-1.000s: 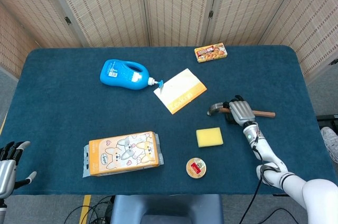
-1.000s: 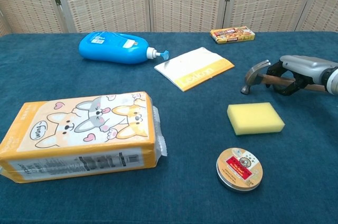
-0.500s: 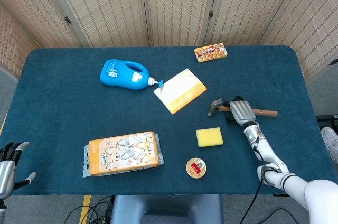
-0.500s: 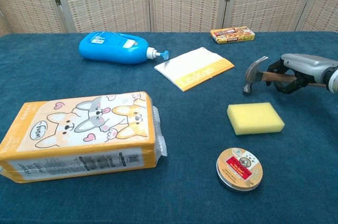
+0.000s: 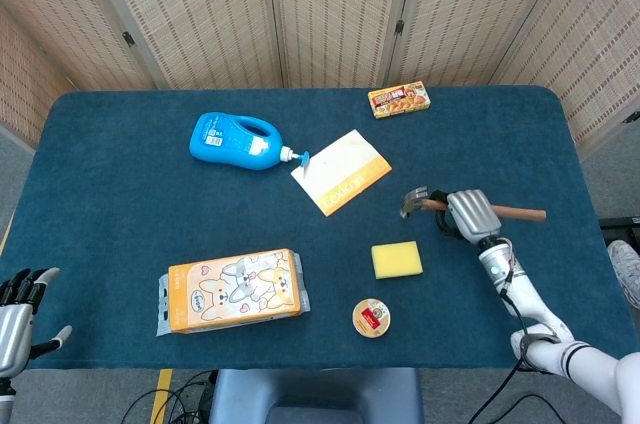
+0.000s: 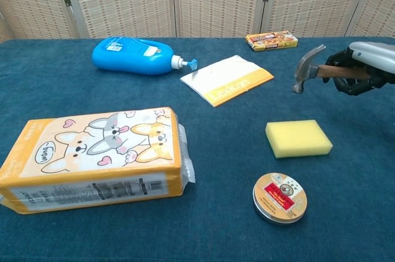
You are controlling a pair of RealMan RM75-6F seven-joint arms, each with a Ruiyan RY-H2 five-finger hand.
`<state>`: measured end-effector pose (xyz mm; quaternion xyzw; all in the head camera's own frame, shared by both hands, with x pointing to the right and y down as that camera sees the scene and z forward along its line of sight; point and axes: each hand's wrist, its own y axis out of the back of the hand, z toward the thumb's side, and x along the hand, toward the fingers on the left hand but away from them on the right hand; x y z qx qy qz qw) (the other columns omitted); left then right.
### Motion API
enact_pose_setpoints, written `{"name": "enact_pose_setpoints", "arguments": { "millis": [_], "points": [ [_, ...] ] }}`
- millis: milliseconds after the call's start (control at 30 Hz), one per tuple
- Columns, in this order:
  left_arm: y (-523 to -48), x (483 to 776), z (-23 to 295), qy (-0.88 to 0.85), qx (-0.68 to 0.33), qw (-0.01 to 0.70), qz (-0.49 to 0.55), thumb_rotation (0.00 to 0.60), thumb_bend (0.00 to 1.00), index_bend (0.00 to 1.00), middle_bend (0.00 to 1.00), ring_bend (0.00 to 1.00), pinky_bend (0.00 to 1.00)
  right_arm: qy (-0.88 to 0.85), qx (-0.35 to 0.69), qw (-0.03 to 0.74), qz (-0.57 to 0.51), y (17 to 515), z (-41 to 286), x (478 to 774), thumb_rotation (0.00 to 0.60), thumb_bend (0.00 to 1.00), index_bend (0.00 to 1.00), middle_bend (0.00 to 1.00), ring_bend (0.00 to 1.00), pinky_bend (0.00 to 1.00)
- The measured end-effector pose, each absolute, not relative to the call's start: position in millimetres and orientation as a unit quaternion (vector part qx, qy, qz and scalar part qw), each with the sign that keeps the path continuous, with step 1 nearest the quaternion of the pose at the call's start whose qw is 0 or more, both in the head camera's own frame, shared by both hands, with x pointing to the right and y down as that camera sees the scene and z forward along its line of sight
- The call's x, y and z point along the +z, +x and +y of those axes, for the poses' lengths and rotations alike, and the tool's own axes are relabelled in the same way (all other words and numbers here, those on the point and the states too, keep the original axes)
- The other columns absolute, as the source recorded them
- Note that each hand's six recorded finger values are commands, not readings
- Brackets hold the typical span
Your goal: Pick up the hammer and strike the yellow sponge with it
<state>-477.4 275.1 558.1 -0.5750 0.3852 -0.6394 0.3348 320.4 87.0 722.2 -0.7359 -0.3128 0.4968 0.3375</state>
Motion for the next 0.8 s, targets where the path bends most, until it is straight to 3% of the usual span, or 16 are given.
{"name": "enact_pose_setpoints", "arguments": {
  "millis": [467, 800],
  "points": [
    [-476.6, 557.6, 278.4, -0.576, -0.64, 0.33, 0.386, 0.6, 0.21, 0.17, 0.2, 0.12, 0.18, -0.746, 0.463, 0.41, -0.248, 318.1, 120.7, 680.2, 0.6, 0.77, 0.81, 0.85, 0.72, 0.75],
    [-479.7, 557.0, 281.1, -0.577, -0.637, 0.329, 0.39, 0.6, 0.21, 0.17, 0.2, 0.12, 0.18, -0.754, 0.457, 0.411, -0.229, 307.8, 139.1, 683.0, 0.6, 0.77, 0.81, 0.85, 0.72, 0.75]
  ]
}}
